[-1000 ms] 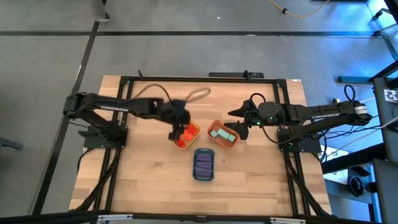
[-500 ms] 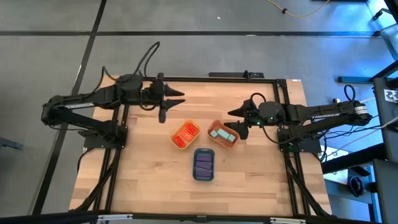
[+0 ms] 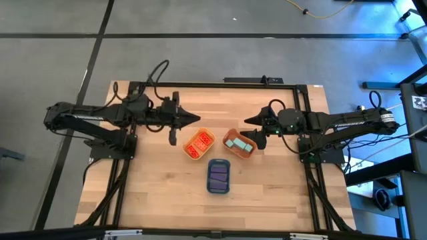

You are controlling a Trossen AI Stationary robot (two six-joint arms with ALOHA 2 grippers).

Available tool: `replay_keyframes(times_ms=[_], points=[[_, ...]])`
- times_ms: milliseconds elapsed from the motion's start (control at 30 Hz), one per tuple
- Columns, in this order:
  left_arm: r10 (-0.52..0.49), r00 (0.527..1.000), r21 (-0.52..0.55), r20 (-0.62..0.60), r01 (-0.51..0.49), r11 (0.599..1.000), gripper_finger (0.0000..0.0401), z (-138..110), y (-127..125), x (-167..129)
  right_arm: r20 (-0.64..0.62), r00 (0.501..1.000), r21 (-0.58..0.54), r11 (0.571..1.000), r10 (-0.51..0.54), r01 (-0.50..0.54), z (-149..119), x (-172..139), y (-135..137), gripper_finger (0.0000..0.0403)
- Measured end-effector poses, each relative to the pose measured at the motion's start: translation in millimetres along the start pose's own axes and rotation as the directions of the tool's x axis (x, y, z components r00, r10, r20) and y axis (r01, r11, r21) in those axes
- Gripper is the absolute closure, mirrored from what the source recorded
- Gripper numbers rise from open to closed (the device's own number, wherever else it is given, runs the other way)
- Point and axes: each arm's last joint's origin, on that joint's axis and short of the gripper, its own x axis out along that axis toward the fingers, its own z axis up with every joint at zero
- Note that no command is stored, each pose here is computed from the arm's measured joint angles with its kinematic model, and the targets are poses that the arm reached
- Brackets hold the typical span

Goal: Sort & place blocks by color
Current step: Return to Home Position

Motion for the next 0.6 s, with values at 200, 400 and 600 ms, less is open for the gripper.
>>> replay_keyframes(times_ms=[200,400,600], points=[[0.026,0.999,-0.001,0.037,-0.026,1.0,0.0401,1,6,-23,0.0,1.0,0.004,1.0,0.01,-0.01,0,0,1,0.0053],[0.087,0.994,-0.07,0.065,-0.082,0.994,0.0401,-23,8,-53,0.006,1.0,0.007,1.0,0.014,-0.014,1,0,1,0.0053],[0.133,0.982,-0.165,0.133,-0.11,0.98,0.0401,-57,6,-79,0.007,1.0,0.007,1.0,0.013,-0.013,1,0,1,0.0053]])
